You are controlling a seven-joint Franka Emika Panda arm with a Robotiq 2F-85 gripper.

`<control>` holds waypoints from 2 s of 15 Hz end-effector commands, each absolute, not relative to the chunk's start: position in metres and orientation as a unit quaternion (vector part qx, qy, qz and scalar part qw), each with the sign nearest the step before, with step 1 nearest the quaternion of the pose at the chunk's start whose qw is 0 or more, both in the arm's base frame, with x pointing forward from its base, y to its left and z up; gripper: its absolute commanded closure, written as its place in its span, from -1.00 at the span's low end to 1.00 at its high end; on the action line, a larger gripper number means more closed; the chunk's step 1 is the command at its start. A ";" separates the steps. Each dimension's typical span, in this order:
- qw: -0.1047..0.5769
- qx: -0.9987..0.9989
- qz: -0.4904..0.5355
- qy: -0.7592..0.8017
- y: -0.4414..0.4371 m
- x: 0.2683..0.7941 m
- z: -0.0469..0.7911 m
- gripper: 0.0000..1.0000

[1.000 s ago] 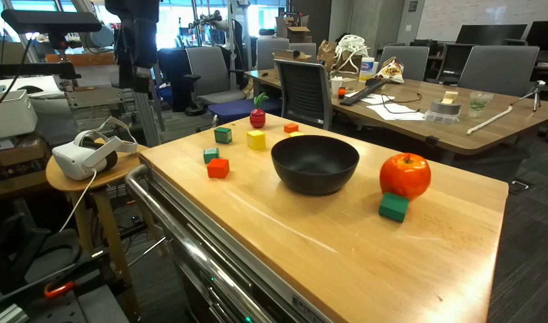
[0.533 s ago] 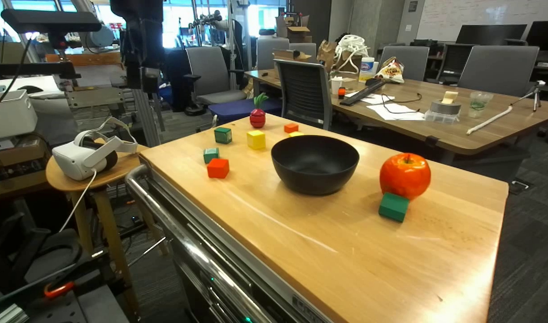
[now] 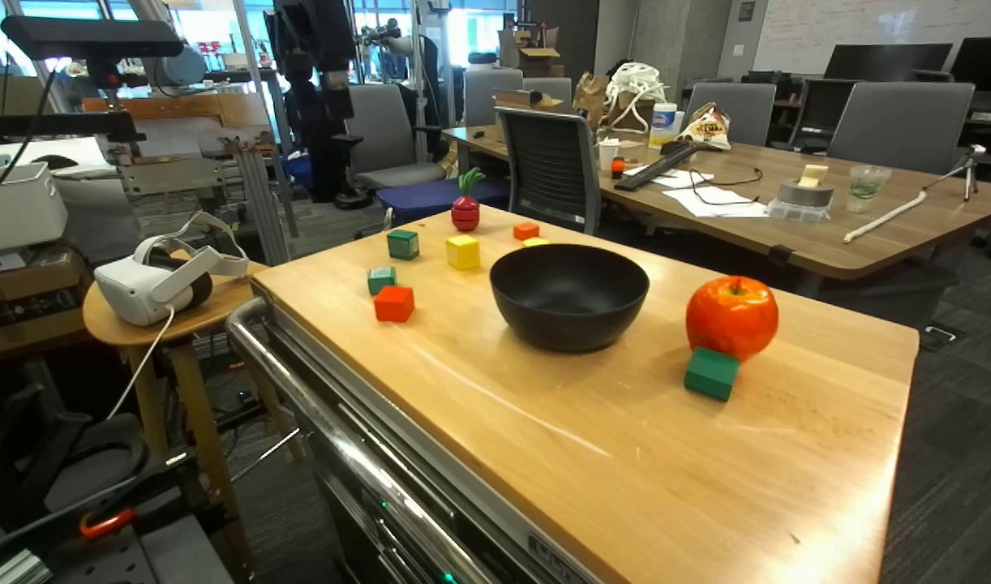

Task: Put all the blocks and the beetroot in the bowl then move the apple to the left

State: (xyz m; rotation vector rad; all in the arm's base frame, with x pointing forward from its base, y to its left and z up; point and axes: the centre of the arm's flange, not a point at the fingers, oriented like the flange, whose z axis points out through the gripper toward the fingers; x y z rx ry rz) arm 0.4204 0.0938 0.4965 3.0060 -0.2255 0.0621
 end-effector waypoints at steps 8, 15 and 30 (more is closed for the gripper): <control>0.096 0.980 0.163 0.057 0.098 0.444 0.532 -1.00; 0.029 0.993 0.112 0.013 0.106 0.472 0.531 -1.00; -0.038 0.999 -0.003 -0.003 0.083 0.664 0.516 -1.00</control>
